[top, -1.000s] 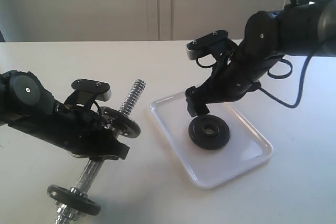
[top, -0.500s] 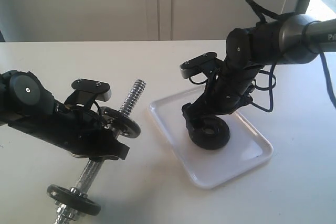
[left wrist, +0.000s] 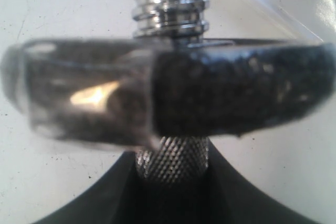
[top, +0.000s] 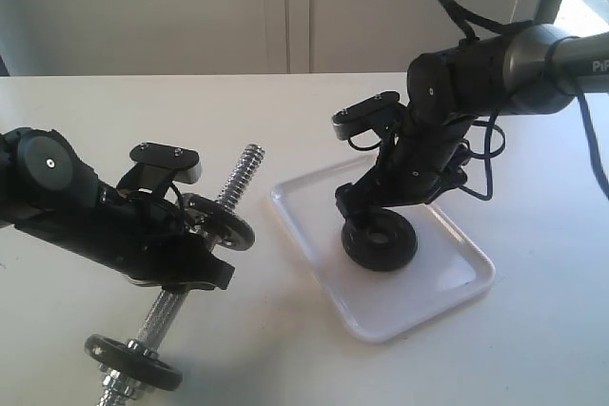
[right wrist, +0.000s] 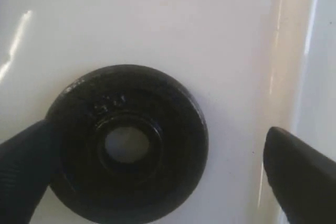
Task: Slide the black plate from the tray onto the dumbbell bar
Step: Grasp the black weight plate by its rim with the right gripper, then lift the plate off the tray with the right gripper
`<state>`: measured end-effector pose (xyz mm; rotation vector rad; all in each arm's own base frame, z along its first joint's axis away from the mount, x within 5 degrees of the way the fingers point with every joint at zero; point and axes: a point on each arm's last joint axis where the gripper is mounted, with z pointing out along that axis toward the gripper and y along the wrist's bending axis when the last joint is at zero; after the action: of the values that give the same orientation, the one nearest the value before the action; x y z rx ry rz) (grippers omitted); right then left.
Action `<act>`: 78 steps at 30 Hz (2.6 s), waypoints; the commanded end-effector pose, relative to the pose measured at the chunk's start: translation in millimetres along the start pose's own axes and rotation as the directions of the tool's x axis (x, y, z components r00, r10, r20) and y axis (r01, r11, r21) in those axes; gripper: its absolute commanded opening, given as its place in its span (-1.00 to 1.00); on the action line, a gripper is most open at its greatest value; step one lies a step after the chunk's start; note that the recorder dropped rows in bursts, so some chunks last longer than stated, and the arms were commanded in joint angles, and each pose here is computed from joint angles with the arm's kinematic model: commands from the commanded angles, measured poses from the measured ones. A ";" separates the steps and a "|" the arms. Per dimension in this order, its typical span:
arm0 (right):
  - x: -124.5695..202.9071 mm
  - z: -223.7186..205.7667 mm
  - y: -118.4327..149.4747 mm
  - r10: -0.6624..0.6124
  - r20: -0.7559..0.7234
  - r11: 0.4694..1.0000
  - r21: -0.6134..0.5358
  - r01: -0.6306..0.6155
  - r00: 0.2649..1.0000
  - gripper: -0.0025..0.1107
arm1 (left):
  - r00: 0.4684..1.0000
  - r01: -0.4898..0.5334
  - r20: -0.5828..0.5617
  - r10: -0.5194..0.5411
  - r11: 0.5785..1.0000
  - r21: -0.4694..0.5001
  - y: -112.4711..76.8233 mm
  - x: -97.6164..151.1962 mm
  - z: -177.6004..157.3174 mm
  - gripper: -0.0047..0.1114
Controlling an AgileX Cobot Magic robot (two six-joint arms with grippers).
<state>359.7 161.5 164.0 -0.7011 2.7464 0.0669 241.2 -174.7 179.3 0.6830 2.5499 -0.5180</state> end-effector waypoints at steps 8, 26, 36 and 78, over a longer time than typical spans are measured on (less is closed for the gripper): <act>0.6 3.6 0.1 0.026 -0.015 0.999 0.028 -0.026 1.000 0.90 | 0.996 0.010 0.090 -0.010 1.000 0.002 -3.8 -12.2 -13.9 -0.92; -0.3 5.6 6.4 -0.031 -0.002 0.999 -0.041 0.031 1.000 0.90 | 0.996 0.010 0.090 -0.010 1.000 0.002 -3.8 -12.2 -13.9 -0.92; 8.5 35.4 8.9 -0.028 -0.086 0.998 -0.067 0.022 0.996 0.90 | 0.995 0.010 0.097 -0.010 1.000 -0.002 -3.4 -12.8 -14.0 -0.92; -29.2 -72.4 6.4 0.012 0.142 0.997 -0.077 -0.001 0.990 -0.96 | 0.995 0.002 0.100 -0.002 1.000 -0.005 -3.2 -13.1 -14.0 -0.92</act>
<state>358.6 170.2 217.9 -0.7337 2.6857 0.1701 241.2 -174.7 179.3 0.6839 2.5495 -0.5177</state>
